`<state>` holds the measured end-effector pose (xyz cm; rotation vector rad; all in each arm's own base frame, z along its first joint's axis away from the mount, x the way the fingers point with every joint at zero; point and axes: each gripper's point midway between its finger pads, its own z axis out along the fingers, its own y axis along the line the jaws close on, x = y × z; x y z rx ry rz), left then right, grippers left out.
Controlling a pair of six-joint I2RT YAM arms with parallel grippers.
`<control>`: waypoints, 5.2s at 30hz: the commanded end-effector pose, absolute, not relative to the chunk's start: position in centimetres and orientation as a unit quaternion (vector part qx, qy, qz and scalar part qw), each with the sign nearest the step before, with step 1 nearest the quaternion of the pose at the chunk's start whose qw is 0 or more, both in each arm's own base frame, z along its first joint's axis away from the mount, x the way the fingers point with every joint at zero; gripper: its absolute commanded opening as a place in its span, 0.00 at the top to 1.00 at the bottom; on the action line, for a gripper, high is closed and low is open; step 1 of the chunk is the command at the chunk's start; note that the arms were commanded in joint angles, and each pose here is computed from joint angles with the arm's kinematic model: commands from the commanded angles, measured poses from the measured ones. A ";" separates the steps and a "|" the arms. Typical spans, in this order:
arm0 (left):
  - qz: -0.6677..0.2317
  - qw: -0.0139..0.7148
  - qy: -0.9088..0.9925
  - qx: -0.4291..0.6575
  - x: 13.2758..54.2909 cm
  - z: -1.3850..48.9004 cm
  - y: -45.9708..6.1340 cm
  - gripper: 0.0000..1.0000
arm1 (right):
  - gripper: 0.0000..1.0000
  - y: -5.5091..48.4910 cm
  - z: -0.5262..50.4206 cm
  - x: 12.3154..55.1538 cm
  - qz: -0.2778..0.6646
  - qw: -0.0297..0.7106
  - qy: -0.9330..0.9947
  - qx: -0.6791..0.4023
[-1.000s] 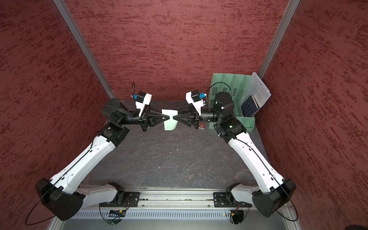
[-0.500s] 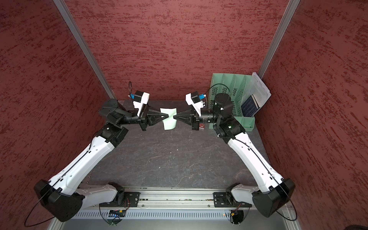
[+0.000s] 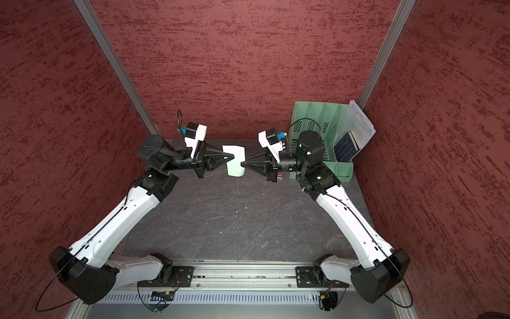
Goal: Fold the square paper along the opposite sides
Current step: Smooth out the paper, then place the paper at the center of the board, then reset both arms
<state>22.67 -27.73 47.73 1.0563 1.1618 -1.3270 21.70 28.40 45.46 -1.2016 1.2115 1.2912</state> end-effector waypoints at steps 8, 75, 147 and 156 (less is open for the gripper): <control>-0.547 0.543 0.463 0.438 22.6 49.9 -27.3 1.00 | 1.00 28.3 45.4 20.8 0.537 0.473 0.488 -0.499; -0.532 0.562 0.456 0.440 22.2 50.9 -26.9 1.00 | 0.43 28.4 42.2 21.0 0.534 0.463 0.523 -0.477; 0.015 0.619 0.780 -0.089 35.7 21.8 -3.6 0.00 | 0.01 1.5 20.5 36.5 -0.074 0.613 0.783 0.076; 0.029 0.668 0.738 -0.094 35.3 18.4 1.7 0.00 | 0.01 -0.2 15.3 38.6 -0.090 0.638 0.763 0.060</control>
